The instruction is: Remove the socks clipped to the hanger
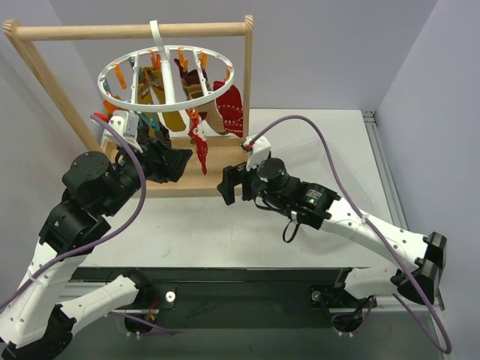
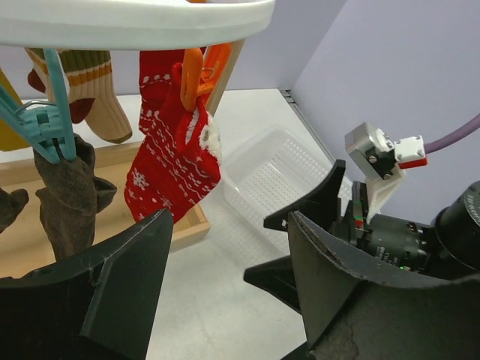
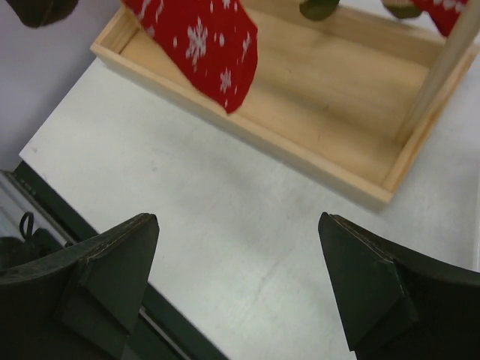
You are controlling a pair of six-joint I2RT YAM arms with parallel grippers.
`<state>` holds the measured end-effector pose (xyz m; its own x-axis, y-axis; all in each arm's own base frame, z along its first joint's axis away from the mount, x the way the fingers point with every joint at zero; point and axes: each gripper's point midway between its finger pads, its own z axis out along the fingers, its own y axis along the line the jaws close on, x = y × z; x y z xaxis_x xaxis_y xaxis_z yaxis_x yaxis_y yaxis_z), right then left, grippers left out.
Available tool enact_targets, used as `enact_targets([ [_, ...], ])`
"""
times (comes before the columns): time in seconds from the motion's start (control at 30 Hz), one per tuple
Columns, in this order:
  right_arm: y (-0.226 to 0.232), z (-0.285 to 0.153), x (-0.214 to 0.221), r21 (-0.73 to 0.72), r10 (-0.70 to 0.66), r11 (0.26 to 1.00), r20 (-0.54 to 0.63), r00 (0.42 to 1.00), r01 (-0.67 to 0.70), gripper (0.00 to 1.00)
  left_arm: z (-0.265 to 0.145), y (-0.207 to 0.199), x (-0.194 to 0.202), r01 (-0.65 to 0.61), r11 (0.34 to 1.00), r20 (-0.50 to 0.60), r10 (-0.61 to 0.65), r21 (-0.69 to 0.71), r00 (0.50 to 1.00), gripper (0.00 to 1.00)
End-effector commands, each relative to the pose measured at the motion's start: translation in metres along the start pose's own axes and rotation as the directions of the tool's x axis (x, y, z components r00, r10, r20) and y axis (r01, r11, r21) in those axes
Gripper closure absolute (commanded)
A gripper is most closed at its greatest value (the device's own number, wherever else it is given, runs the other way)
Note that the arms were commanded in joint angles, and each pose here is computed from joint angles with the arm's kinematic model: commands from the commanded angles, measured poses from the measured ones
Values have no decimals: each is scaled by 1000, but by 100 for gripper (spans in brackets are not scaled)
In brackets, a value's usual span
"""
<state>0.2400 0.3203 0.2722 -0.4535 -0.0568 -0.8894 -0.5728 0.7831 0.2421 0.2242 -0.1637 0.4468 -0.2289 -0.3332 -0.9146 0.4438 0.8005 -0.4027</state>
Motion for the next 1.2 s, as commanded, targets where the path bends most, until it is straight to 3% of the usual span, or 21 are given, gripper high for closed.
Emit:
enact_targets([
  [0.0, 16, 31, -61, -8, -105, 994, 230, 968, 110, 11, -23, -8, -42, -37, 999, 125, 34, 23, 992, 27],
  [0.27, 42, 78, -52, -91, -117, 983, 359, 926, 160, 27, -41, -11, -46, -45, 998, 139, 37, 50, 990, 27],
  [0.4, 50, 91, -47, -90, -107, 985, 369, 923, 150, 40, -48, -14, -43, -53, 996, 133, 43, 74, 990, 27],
  [0.5, 46, 104, -50, -17, -130, 989, 371, 920, 146, 55, -48, -16, -41, -57, 995, 124, 46, 82, 991, 27],
  [0.53, 47, 106, -55, -7, -129, 990, 383, 915, 143, 70, -49, -16, -40, -56, 995, 123, 46, 78, 991, 27],
  [0.63, 45, 112, -50, 41, -142, 990, 357, 923, 136, 100, -48, -17, -37, -55, 995, 111, 46, 79, 993, 27],
  [0.97, 59, 84, -39, 196, -224, 965, 263, 938, 175, 100, -24, -22, -35, -105, 993, 38, 102, 62, 994, 25],
  [1.17, 60, 62, -43, 250, -236, 952, 223, 946, 178, 100, -12, -25, -35, -35, 999, -34, 35, 17, 999, 20],
])
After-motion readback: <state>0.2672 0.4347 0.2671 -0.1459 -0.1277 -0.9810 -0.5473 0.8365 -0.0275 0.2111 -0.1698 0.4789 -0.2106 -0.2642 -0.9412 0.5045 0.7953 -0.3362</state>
